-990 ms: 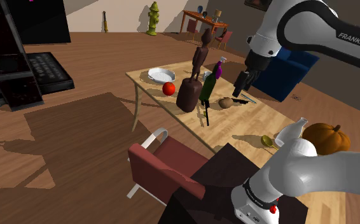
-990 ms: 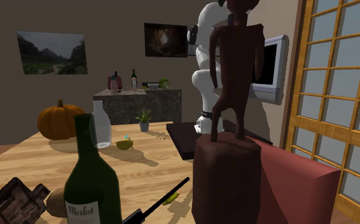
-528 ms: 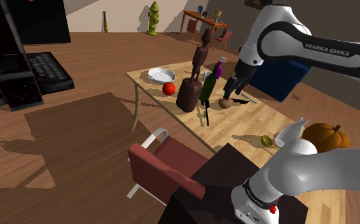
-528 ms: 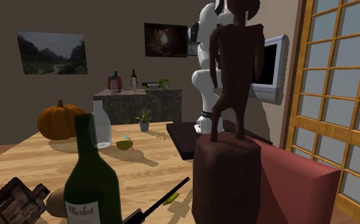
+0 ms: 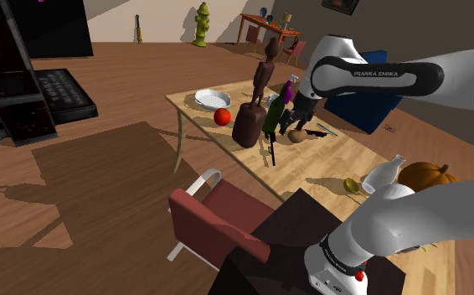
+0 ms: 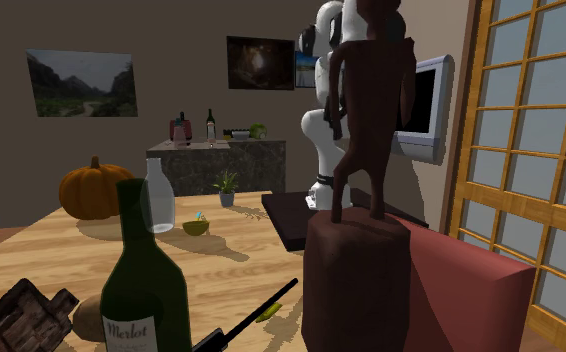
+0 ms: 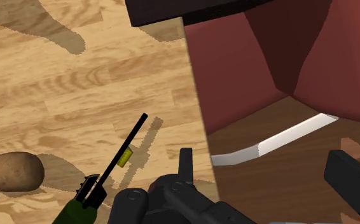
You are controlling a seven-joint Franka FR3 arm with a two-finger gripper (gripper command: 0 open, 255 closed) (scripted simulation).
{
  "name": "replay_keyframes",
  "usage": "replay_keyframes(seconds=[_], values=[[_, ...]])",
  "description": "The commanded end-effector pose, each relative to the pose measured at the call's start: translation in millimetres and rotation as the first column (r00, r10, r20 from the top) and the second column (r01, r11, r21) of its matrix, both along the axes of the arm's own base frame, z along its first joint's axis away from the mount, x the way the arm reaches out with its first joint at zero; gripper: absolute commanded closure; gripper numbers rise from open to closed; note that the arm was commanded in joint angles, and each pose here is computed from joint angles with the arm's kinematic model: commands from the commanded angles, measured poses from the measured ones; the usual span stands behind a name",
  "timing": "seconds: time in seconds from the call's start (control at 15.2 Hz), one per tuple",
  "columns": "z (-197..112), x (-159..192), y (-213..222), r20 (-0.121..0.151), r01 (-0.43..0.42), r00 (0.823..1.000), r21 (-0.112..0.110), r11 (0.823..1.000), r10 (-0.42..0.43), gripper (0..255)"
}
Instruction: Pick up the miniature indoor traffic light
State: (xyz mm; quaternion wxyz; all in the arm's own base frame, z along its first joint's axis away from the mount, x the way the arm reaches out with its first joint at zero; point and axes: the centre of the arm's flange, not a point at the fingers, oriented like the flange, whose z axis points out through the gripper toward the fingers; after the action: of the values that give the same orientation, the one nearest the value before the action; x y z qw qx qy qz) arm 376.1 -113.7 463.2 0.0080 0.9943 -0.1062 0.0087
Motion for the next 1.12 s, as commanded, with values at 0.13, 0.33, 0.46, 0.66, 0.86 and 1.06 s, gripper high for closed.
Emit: replay_keyframes(seconds=[0.13,0.33,0.46,0.66,0.86,1.06], values=[[-35,23,-31,0.016,0.068,0.998,0.004,0.998,-0.068,0],[-63,39,-53,0.027,0.118,0.993,0.008,0.993,-0.118,0],[-81,50,-68,0.034,0.151,0.988,0.011,0.988,-0.152,0],[-109,65,-92,0.044,0.201,0.979,0.016,0.979,-0.201,0],[-136,79,-116,0.053,0.250,0.967,0.022,0.968,-0.251,0],[-164,92,-140,0.063,0.298,0.952,0.028,0.954,-0.299,0]])
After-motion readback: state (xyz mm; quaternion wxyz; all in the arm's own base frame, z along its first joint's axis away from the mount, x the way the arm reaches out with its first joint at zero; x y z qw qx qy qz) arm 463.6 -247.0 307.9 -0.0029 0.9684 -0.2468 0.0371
